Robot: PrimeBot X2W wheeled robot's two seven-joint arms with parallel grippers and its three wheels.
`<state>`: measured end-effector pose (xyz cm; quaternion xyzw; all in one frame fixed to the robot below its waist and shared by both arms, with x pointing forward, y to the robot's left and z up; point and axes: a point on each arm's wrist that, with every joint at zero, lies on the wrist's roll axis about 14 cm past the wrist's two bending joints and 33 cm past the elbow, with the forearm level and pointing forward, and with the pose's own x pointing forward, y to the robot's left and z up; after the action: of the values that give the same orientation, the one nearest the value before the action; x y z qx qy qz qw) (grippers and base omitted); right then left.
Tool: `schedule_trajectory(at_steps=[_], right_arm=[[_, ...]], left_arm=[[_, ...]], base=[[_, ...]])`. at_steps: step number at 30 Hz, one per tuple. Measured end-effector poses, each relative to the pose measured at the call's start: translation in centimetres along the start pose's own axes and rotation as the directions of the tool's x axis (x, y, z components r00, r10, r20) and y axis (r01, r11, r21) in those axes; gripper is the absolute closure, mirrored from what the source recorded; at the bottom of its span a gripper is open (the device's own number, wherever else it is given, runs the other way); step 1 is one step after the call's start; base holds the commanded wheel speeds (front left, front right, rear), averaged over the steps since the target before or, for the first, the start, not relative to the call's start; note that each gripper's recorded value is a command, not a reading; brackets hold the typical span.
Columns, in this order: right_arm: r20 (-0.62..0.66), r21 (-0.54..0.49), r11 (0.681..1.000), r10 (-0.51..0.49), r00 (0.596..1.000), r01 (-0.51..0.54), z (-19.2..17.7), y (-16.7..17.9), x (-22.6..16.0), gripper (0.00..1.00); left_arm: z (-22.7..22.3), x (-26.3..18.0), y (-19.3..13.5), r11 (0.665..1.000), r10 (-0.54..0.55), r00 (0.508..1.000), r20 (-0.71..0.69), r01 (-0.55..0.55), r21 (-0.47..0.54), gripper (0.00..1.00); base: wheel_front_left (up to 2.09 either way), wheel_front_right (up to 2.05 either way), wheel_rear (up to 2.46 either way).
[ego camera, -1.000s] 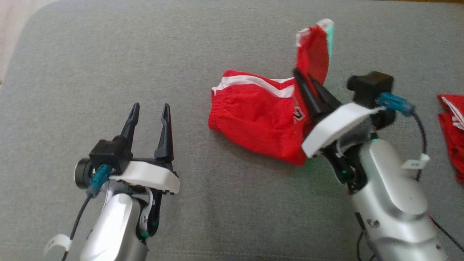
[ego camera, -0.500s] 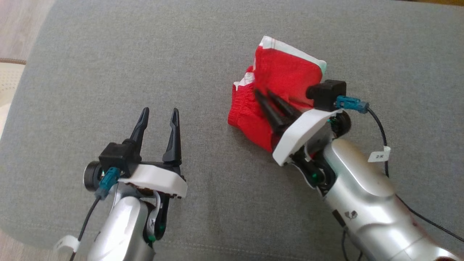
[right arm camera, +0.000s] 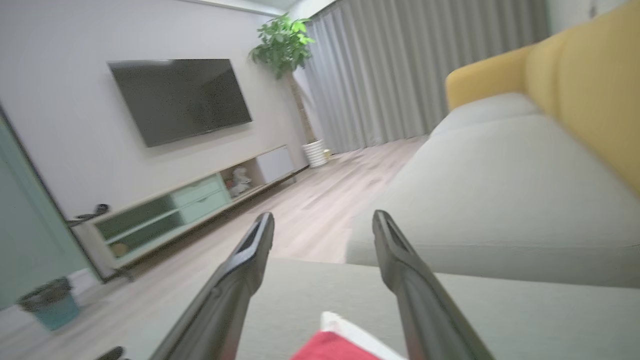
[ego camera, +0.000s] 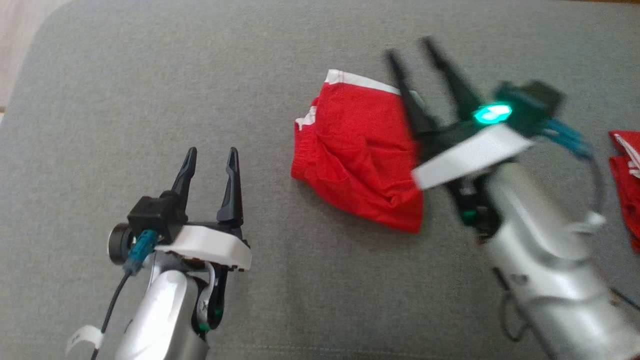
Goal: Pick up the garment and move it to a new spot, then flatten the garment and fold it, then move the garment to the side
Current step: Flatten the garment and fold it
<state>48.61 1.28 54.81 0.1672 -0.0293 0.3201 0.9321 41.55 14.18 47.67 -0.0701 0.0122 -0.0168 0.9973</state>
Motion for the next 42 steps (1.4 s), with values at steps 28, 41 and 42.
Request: schedule_trajectory(at_steps=[28, 41, 42], right_arm=[[-0.026, -0.237, 0.853, -0.484, 0.875, 0.465, 1.6, -8.9, -17.0, 0.00], [-0.065, -0.232, 0.858, -0.484, 0.873, 0.459, 0.6, -8.8, -17.0, 0.00], [-0.079, -0.230, 0.859, -0.485, 0.871, 0.458, 0.2, -8.9, -17.0, 0.00]], left_arm=[[-0.1, -0.8, -1.2, 0.996, -0.070, 0.997, -0.019, 0.071, 0.049, 0.00], [-0.4, -1.2, -1.3, 0.996, -0.069, 0.997, -0.033, 0.071, 0.051, 0.00], [-0.5, -1.2, -1.2, 0.996, -0.067, 0.997, -0.035, 0.069, 0.051, 0.00]], base=[[0.00, 0.00, 0.00], [0.00, 0.00, 0.00], [0.00, 0.00, 0.00]])
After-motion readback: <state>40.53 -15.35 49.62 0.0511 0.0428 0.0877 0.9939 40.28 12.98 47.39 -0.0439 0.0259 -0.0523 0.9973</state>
